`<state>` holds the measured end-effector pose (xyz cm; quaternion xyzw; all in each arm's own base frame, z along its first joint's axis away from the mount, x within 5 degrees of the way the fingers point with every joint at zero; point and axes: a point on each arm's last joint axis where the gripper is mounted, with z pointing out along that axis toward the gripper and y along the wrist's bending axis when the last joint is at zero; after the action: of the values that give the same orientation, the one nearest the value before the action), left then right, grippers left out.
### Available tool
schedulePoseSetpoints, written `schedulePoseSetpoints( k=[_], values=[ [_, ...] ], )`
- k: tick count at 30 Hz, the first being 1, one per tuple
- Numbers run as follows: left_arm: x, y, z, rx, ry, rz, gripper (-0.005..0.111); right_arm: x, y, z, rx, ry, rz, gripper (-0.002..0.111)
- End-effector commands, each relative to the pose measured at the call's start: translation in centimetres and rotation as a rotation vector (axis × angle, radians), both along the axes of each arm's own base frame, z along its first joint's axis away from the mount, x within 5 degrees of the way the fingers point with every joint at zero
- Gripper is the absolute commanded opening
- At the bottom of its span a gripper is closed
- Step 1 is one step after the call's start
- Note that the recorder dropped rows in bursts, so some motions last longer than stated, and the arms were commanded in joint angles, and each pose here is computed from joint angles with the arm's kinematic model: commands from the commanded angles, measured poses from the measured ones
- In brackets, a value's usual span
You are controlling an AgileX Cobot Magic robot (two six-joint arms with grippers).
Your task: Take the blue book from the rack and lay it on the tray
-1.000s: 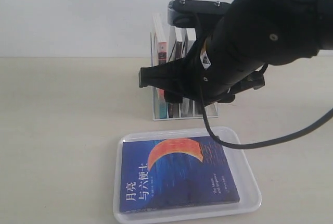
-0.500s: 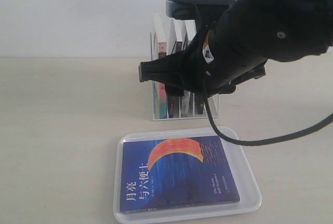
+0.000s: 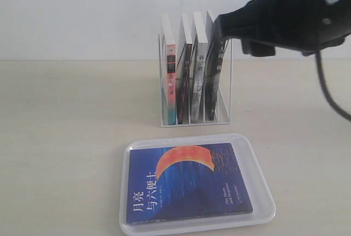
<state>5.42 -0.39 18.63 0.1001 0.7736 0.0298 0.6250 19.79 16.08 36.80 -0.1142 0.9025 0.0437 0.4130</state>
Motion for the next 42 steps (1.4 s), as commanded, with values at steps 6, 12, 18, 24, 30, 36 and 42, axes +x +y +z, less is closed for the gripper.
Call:
schedulePoseSetpoints(
  k=[6, 12, 18, 24, 30, 36, 42],
  values=[
    [0.0, -0.1, 0.0, -0.019, -0.011, -0.008, 0.005, -2.2, -3.3, 1.6, -0.105, 0.019, -0.037, 0.054],
    [0.0, -0.1, 0.0, -0.019, -0.011, -0.008, 0.005, -2.2, -2.9, -0.4, -0.127, 0.05, 0.008, 0.054],
    [0.0, -0.1, 0.0, -0.019, -0.011, -0.008, 0.005, -2.6, -1.9, -5.1, -0.093, 0.095, 0.108, 0.052],
    [0.0, -0.1, 0.0, -0.019, -0.011, -0.008, 0.005, -3.3, -1.8, -8.9, -0.073, 0.15, 0.16, 0.002],
    [0.0, -0.1, 0.0, -0.019, -0.011, -0.008, 0.005, -3.9, -2.1, -10.4, -0.067, 0.206, 0.146, 0.001],
    [0.0, -0.1, 0.0, -0.019, -0.011, -0.008, 0.005, -3.8, -2.0, -10.4, -0.064, 0.199, 0.152, 0.001],
    [0.0, -0.1, 0.0, -0.019, -0.011, -0.008, 0.005, -3.8, -2.0, -10.4, -0.064, 0.199, 0.152, 0.001]
  ],
)
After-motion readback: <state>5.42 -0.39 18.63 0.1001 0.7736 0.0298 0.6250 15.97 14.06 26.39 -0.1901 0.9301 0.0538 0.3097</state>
